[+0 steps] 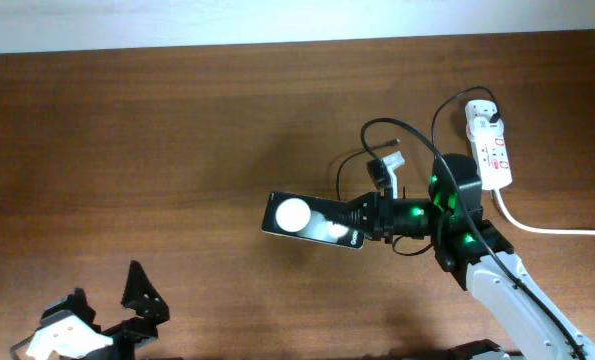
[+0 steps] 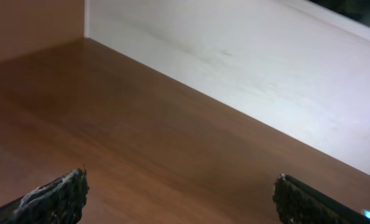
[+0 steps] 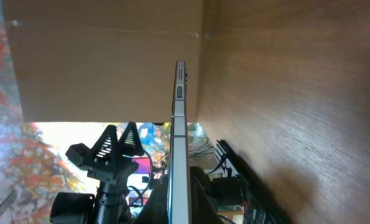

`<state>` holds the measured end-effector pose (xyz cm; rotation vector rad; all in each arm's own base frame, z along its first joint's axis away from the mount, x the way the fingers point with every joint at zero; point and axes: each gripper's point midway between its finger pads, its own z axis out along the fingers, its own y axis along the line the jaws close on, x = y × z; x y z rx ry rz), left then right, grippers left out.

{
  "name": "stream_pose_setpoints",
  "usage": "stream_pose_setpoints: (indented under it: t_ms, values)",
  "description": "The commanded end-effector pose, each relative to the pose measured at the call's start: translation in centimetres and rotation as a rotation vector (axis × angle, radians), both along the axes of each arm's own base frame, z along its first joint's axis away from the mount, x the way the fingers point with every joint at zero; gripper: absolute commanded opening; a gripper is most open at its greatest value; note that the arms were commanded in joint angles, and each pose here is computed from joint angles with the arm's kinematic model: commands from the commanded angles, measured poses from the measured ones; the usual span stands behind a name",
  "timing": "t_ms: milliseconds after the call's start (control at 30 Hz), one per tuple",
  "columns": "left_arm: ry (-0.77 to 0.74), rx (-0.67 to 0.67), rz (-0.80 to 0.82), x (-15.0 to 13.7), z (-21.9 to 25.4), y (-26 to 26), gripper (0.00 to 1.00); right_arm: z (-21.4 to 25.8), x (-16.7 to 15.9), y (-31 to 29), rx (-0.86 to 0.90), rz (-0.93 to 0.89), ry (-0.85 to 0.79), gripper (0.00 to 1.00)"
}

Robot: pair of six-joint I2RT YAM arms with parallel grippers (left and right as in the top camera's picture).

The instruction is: Plug charger to phone and switch on socket

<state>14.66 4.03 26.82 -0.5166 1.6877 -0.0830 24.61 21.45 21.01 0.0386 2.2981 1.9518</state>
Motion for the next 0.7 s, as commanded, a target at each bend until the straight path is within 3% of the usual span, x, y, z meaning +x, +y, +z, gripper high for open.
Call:
stream_pose_setpoints:
  t_ms: [0, 133, 367, 467, 533, 667]
  values:
    - [-0.042, -0.023, -0.157, 0.6, 0.9, -2.7, 0.99, 1.5, -0.5, 0.1, 0.038, 0.054, -0.079, 0.04]
    - [-0.024, -0.078, -0.321, 1.9, 1.2, -5.7, 0.99, 0.9, 1.5, -0.2, -0.008, -0.062, -0.088, 0.04]
    - [0.27, -0.516, -0.543, 8.5, -2.4, -11.6, 0.99, -0.3, 4.9, -0.7, -0.051, -0.314, 0.086, 0.04]
    - [0.332, -0.582, -0.66, 9.3, -2.9, -13.8, 0.99, 0.3, 5.3, 1.1, -0.036, -0.373, 0.107, 0.04]
    - [0.406, -0.748, -0.625, 10.1, -3.8, -14.4, 0.99, 0.6, 5.6, 2.4, -0.034, -0.427, 0.097, 0.04]
    - [0.545, -1.048, -0.531, 11.0, -5.4, -15.4, 1.0, 0.4, 4.9, 4.7, 0.014, -0.523, 0.268, 0.04]
